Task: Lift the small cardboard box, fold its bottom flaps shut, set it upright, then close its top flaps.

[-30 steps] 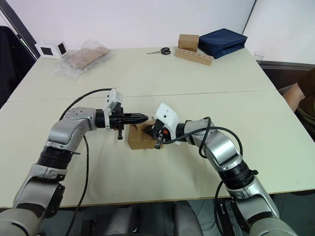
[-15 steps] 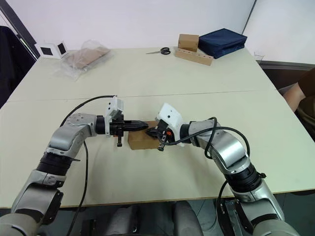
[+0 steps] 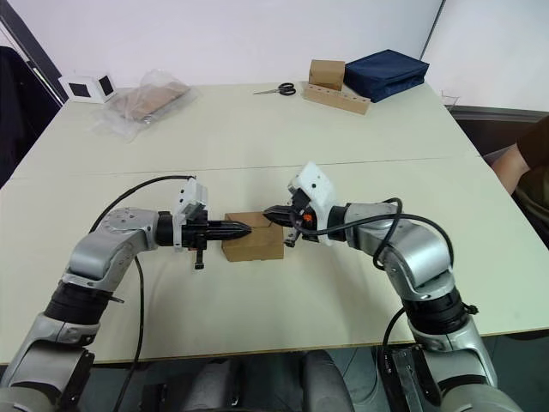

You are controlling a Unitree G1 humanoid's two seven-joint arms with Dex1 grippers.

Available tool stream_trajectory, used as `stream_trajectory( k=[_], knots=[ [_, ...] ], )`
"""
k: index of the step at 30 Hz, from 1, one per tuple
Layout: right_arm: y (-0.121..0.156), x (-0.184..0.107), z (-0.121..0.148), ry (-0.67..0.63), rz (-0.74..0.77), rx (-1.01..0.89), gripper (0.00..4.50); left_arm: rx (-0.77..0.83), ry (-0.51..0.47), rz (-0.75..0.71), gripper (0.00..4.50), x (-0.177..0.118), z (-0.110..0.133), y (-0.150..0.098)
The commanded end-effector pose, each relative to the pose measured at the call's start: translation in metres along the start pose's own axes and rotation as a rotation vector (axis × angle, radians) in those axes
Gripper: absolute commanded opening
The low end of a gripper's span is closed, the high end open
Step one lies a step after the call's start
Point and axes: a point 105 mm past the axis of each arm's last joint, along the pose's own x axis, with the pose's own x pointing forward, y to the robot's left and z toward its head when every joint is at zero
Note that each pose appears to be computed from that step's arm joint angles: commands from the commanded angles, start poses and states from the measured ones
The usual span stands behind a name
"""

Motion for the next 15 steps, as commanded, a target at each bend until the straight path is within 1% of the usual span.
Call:
stream_trajectory(
  k=[1,4,6,13,15],
  knots=[
    [0.000,0.007,-0.008,0.023,0.018,-0.031,0.00,-0.010,0.027,0.037,0.01,-0.005,-0.009,0.000],
    [0.000,0.011,-0.022,0.081,0.036,-0.051,0.00,-0.024,0.068,0.072,0.01,-0.003,-0.025,0.002],
    [-0.001,0.011,-0.027,0.114,0.039,-0.084,0.00,-0.017,0.069,0.082,0.01,-0.001,-0.025,0.003],
    [-0.007,0.004,-0.014,0.083,0.029,-0.105,0.00,-0.005,-0.014,0.103,0.01,-0.001,0.001,0.009],
    [-0.007,0.001,-0.006,0.052,0.024,-0.097,0.00,-0.002,-0.045,0.101,0.01,-0.002,0.012,0.008]
  ],
)
